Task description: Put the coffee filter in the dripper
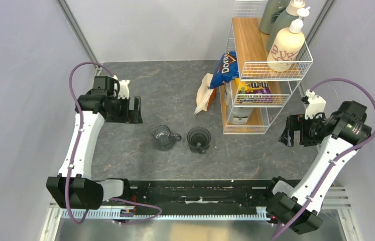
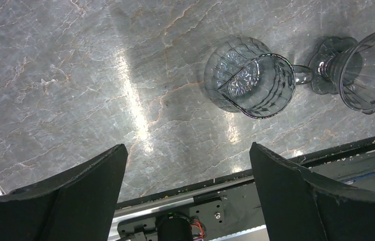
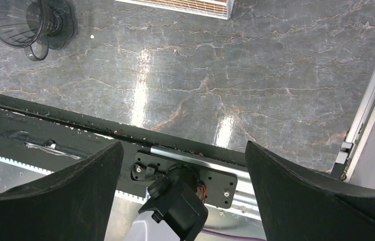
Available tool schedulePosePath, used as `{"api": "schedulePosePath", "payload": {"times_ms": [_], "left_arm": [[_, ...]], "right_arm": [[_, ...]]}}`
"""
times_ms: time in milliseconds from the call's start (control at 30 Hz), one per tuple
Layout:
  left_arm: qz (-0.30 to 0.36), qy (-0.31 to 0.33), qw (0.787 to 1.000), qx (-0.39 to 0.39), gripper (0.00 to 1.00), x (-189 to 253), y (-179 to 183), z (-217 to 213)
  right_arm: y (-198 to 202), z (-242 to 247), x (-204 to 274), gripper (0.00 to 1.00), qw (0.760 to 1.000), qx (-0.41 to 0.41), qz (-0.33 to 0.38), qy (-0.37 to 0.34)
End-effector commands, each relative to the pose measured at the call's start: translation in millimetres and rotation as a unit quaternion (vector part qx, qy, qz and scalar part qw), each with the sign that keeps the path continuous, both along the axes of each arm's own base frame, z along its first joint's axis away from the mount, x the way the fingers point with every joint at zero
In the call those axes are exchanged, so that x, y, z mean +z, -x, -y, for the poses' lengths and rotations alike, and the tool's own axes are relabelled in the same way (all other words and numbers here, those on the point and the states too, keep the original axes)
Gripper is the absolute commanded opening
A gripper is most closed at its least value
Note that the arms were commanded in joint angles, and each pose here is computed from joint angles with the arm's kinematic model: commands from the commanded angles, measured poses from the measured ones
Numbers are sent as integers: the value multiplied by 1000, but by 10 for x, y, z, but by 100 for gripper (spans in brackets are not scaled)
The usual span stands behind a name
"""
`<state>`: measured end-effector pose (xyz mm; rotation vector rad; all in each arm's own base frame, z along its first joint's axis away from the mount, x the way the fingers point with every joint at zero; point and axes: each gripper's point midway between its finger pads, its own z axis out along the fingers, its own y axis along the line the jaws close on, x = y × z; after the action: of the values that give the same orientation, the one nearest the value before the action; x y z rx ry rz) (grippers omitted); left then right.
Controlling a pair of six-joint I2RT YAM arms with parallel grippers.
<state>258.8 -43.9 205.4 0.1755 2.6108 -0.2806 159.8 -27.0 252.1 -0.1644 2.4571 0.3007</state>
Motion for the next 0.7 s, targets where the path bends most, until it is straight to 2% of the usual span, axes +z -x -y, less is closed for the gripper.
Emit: {"api": "schedulePosePath", "payload": {"times_ms": [0,267,667], "left_arm": [[33,-4,999,23,100,109,-71,-31],[49,23,997,52,100,203,-80,25],[50,32,996,73,100,182,6,25]], "right_arm": [[96,-125,62,99,1000,13,-10,-20],[60,-232,-77,99,998,52,-38,-17],[407,-601,-297,99,977,206,-30,48]]}}
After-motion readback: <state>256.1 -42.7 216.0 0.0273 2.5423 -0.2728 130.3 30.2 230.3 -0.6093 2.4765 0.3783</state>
